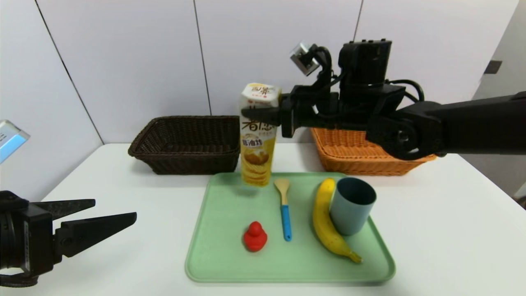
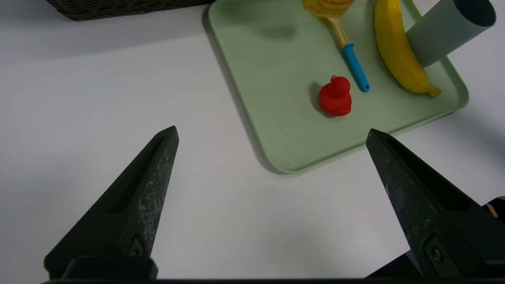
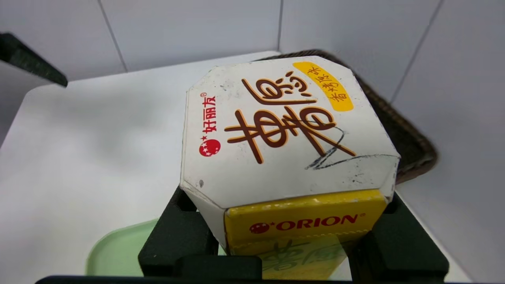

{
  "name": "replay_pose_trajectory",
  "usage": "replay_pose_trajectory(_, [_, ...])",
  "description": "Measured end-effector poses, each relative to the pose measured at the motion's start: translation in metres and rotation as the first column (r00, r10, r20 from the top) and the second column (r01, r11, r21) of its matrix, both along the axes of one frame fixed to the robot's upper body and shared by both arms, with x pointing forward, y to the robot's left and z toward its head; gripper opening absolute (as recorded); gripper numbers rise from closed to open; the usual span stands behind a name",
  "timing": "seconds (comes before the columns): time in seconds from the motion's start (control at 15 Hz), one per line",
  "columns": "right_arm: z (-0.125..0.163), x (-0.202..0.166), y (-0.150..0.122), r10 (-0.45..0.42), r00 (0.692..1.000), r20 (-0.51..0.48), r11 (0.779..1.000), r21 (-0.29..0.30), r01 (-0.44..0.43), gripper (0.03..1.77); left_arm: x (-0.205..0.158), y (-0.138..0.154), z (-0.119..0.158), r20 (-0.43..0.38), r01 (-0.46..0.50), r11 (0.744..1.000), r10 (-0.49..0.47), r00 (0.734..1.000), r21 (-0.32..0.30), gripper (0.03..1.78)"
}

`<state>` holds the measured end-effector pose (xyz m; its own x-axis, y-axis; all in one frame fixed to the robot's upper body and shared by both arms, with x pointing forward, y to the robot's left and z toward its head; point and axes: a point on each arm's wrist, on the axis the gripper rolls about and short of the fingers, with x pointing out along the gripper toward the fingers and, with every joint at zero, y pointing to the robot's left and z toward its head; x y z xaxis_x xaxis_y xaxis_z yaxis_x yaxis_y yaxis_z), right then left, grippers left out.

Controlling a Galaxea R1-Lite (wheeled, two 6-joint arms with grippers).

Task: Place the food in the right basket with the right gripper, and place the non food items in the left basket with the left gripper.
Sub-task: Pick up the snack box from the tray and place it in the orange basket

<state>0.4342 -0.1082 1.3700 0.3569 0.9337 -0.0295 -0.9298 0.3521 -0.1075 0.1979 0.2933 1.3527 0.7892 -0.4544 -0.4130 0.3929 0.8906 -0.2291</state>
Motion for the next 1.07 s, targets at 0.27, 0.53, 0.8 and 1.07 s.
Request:
replay_pose_trajectory(0.27, [0.048,0.01,-0.031,-0.082,0.996,0.047,0.996,0.043,0.08,0.83,-0.001,0.0,0.001,0.005,0.001,1.0,-0.001,1.0,-0.003,1.69])
replay_pose_trajectory(0.53, [0.083,0.007,-0.069,-0.199,0.978,0.059,0.98,0.036,0.197,0.83,0.0,0.0,0.002,0.017,0.002,1.0,-0.001,1.0,-0.007,1.69])
replay_pose_trajectory(0.8, [0.1,0.005,-0.117,-0.391,0.917,0.085,0.919,-0.015,0.393,0.83,0.001,-0.001,0.002,0.019,0.006,1.0,-0.006,1.0,-0.007,1.69])
replay_pose_trajectory(1.07, [0.095,0.009,-0.176,-0.536,0.841,0.072,0.842,-0.032,0.539,0.83,0.002,-0.001,0.002,0.024,0.006,1.0,-0.006,1.0,-0.01,1.69])
